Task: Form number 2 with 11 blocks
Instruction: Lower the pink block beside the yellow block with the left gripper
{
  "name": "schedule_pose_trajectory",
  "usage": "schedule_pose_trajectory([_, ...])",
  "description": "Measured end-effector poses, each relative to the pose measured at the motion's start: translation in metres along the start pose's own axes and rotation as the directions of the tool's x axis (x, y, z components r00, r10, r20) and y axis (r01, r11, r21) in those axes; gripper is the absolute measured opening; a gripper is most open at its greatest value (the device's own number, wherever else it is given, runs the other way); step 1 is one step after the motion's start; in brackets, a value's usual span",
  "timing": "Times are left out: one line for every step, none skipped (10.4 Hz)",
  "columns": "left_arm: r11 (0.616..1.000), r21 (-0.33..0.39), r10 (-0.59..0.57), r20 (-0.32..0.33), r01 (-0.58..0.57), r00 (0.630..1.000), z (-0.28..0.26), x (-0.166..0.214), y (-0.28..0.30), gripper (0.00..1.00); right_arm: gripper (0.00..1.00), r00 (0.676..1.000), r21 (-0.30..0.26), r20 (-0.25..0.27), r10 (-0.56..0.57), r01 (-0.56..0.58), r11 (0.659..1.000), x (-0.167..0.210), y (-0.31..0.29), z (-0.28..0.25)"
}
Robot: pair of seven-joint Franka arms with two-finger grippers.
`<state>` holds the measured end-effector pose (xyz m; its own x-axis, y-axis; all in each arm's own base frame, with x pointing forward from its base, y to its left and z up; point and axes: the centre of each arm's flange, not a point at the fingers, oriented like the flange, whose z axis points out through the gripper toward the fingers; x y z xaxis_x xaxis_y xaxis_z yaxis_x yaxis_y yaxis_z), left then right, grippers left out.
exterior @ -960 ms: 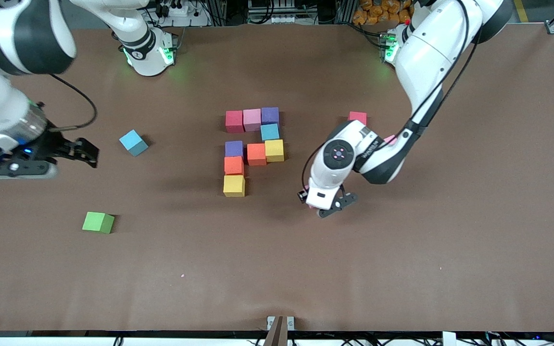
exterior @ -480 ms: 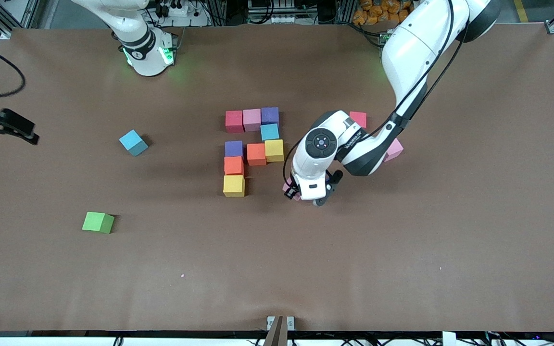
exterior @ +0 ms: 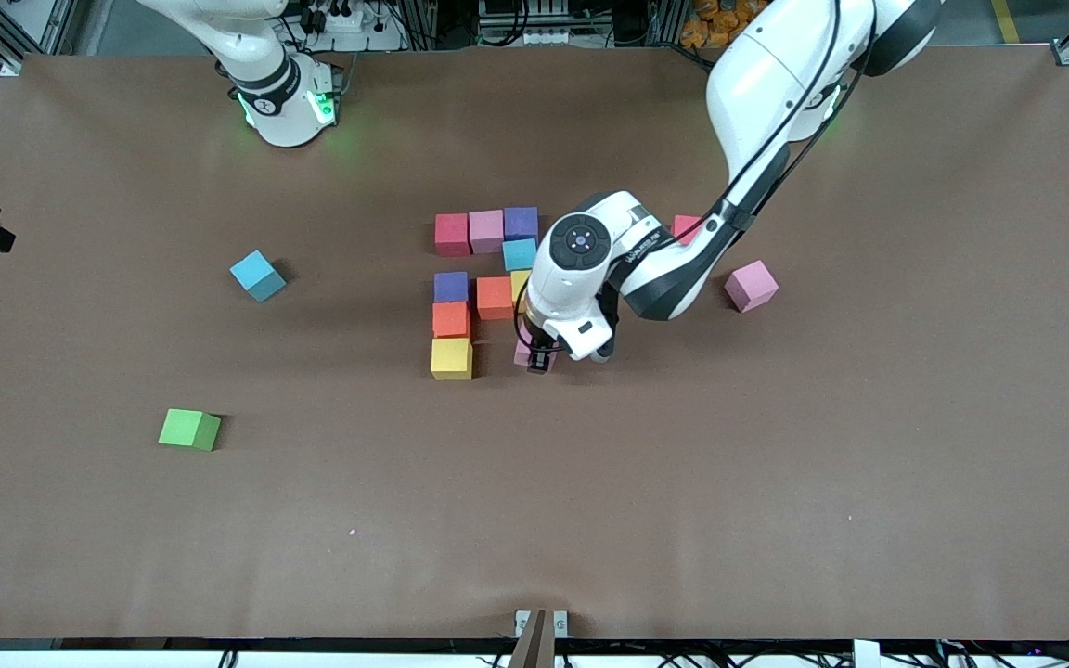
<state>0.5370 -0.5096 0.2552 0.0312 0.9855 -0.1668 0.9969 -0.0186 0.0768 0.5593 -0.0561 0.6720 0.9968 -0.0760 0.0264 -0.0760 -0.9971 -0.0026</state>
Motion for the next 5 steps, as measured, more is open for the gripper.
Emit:
schedule_pose_trajectory([0.997, -0.033, -0.076, -0.016, 0.075, 0.997, 0.006, 0.000, 0.005, 0.57, 1.00, 1.000, 0.000, 0.000, -0.001, 0.001, 1.000, 0.000, 0.000, 0.000])
schedule_pose_trajectory([0.989, -0.064, -0.136, -0.031, 0.134, 0.990, 0.012, -0.001, 0.010, 0.57, 1.00, 1.000, 0.000, -0.001, -0.001, 0.001, 1.000, 0.001, -0.001, 0.001])
schedule_pose_trajectory([0.983, -0.086, -0.166, -0.040, 0.162, 0.985, 0.018, -0.004, 0.012, 0.57, 1.00, 1.000, 0.001, 0.000, -0.002, 0.002, 1.000, 0.001, -0.001, 0.001])
schedule_pose_trajectory([0.981, -0.098, -0.174, -0.040, 0.169, 0.984, 0.023, -0.009, 0.011, 0.57, 1.00, 1.000, 0.002, 0.001, -0.003, 0.003, 1.000, 0.001, -0.002, 0.002])
schedule_pose_trajectory([0.980, -0.104, -0.173, -0.031, 0.169, 0.984, 0.026, -0.015, 0.009, 0.57, 1.00, 1.000, 0.002, 0.003, -0.006, 0.006, 1.000, 0.002, -0.004, 0.003])
